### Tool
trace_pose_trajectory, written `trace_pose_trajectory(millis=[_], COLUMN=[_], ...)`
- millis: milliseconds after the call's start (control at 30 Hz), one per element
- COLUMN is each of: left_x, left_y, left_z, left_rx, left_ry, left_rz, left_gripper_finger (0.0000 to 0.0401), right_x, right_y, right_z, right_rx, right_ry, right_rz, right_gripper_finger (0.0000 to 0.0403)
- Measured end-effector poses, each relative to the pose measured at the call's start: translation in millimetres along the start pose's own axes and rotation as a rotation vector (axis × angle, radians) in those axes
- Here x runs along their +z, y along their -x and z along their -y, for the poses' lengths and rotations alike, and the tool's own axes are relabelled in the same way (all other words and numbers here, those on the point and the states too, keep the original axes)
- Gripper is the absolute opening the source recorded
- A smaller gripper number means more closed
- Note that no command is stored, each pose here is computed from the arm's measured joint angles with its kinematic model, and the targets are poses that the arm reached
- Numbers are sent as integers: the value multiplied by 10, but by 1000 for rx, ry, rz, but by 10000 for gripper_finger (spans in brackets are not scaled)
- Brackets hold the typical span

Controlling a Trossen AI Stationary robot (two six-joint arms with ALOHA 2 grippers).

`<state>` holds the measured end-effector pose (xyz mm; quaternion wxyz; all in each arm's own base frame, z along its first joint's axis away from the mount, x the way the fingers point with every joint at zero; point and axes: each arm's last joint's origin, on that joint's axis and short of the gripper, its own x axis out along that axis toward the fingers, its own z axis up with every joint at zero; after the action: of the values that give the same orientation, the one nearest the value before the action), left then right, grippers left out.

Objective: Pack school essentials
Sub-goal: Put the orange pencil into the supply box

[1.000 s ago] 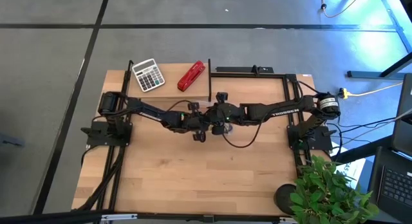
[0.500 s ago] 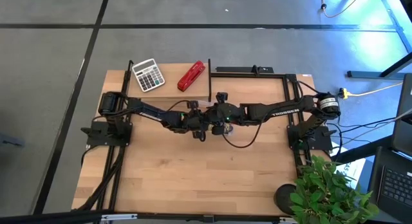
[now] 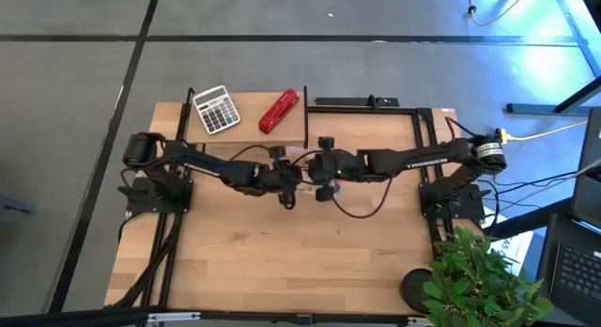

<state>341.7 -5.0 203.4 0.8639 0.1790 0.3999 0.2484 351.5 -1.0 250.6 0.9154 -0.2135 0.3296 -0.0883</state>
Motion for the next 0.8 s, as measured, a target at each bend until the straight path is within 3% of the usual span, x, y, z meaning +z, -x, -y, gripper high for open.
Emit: trace_pose_trajectory(millis=[200, 300, 500, 633, 800], left_x=[-9, -48, -61, -73, -122], left_y=[97, 92, 65, 25, -81], left_z=[9, 31, 56, 67, 114], left_rx=[-41, -93, -109, -104, -109], left_ry=[25, 38, 69, 75, 48], left_rz=[-9, -43, -55, -66, -97], left_gripper_finger=[78, 78, 78, 78, 78], right_x=[-30, -110, -261, -295, -340], right_y=[28, -55, -165, -199, -224], right_z=[-110, -163, -94, 5, 101], right_rx=[244, 274, 164, 74, 44], right_ry=[20, 23, 23, 14, -2], right_rz=[15, -48, -185, -213, -236], right_gripper_finger=[90, 90, 90, 90, 90])
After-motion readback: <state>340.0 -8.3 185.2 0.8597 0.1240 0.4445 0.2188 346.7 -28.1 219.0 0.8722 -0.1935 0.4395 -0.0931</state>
